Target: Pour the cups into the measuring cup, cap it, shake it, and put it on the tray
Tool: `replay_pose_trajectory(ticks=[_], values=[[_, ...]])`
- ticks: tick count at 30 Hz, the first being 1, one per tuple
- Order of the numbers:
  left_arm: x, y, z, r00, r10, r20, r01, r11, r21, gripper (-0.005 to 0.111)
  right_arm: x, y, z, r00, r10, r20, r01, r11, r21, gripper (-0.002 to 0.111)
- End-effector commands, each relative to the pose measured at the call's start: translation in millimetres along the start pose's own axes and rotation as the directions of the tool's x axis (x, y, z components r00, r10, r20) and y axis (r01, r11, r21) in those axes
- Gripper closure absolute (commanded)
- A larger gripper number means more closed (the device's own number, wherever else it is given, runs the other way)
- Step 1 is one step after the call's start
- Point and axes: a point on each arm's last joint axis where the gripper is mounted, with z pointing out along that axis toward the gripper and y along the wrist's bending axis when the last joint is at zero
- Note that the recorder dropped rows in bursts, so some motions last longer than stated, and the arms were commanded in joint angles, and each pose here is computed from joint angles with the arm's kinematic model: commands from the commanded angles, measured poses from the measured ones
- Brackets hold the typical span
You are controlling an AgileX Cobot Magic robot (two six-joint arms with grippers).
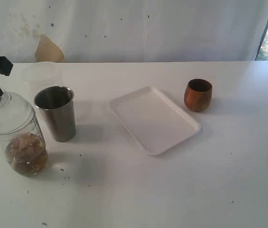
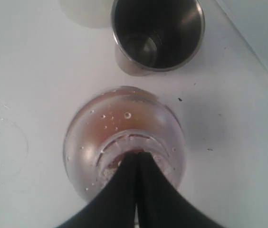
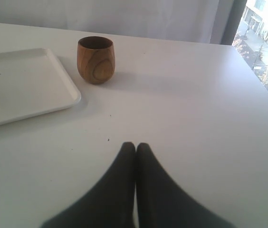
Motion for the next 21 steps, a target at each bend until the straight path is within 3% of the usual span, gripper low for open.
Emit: replay_pose_trajectory(ticks=[1, 8, 21], values=[[1, 0.0, 4, 1.0, 0.004, -0.002, -0.004, 1.0, -0.003, 0.107, 2, -1, 0, 1.0, -0.004, -0.002, 0.004, 1.0, 0.01, 0.108], [-4, -2.7, 4, 0.998, 0.007, 0.057, -0.008, 1.0, 0.026, 0.107, 2, -1, 0, 1.0, -0.004, -0.002, 0.004, 1.0, 0.01, 0.108], [11, 2.3, 20, 1.0, 0.012, -0.021, -0.011, 1.0, 0.011, 0.107, 2, -1, 0, 1.0, -0.004, -0.002, 0.004, 1.0, 0.01, 0.108]])
